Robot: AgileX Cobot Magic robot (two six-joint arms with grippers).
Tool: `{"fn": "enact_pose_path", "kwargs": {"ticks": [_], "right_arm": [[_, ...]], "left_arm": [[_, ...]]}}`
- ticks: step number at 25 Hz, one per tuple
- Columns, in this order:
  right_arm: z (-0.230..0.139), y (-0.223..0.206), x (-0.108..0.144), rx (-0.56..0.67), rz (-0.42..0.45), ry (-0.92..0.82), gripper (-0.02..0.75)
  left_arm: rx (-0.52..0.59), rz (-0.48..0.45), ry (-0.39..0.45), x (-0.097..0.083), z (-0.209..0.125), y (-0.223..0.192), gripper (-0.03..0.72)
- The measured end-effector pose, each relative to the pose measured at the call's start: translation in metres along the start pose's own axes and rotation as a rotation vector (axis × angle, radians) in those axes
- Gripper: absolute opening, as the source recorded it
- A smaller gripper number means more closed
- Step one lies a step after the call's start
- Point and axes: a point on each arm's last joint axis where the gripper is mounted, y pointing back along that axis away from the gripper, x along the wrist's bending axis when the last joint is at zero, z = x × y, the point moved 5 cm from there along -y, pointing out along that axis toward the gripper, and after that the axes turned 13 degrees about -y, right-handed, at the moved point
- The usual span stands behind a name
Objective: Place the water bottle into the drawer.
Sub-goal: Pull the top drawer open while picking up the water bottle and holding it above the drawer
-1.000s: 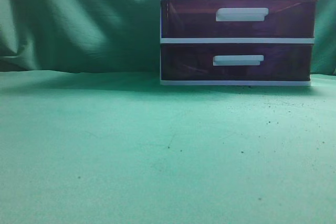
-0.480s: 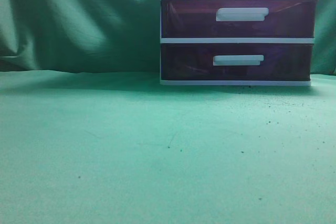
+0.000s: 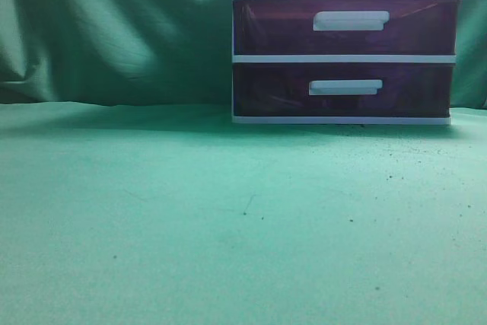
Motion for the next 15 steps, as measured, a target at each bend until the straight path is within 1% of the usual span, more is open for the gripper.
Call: {"fn": "enact_pose_path", "kwargs": {"ticks": [3, 5, 6, 7, 8, 12, 14, 15], "right_arm": [[0.000, 0.000, 0.000, 0.000, 0.000, 0.000, 0.000], [0.000, 0.000, 0.000, 0.000, 0.000, 0.000, 0.000], [0.000, 0.000, 0.000, 0.000, 0.000, 0.000, 0.000], [0.000, 0.000, 0.000, 0.000, 0.000, 0.000, 0.000], [0.000, 0.000, 0.000, 0.000, 0.000, 0.000, 0.000], [0.000, 0.000, 0.000, 0.000, 0.000, 0.000, 0.000], [0.000, 0.000, 0.000, 0.000, 0.000, 0.000, 0.000], [0.000, 0.000, 0.000, 0.000, 0.000, 0.000, 0.000]], "left_arm": [[-0.036, 0.008, 0.000, 0.001, 0.005, -0.002, 0.429], [-0.039, 0.009, 0.000, 0.001, 0.005, -0.002, 0.372], [-0.039, 0.009, 0.000, 0.001, 0.005, -0.002, 0.375], [-0.039, 0.009, 0.000, 0.001, 0.005, -0.002, 0.330], [-0.039, 0.009, 0.000, 0.001, 0.005, -0.002, 0.314], [-0.016, 0.001, 0.000, 0.000, 0.005, 0.002, 0.321], [0.019, -0.010, -0.001, -0.001, 0.005, 0.009, 0.321], [0.017, -0.014, -0.003, -0.001, 0.009, 0.016, 0.321]]}}
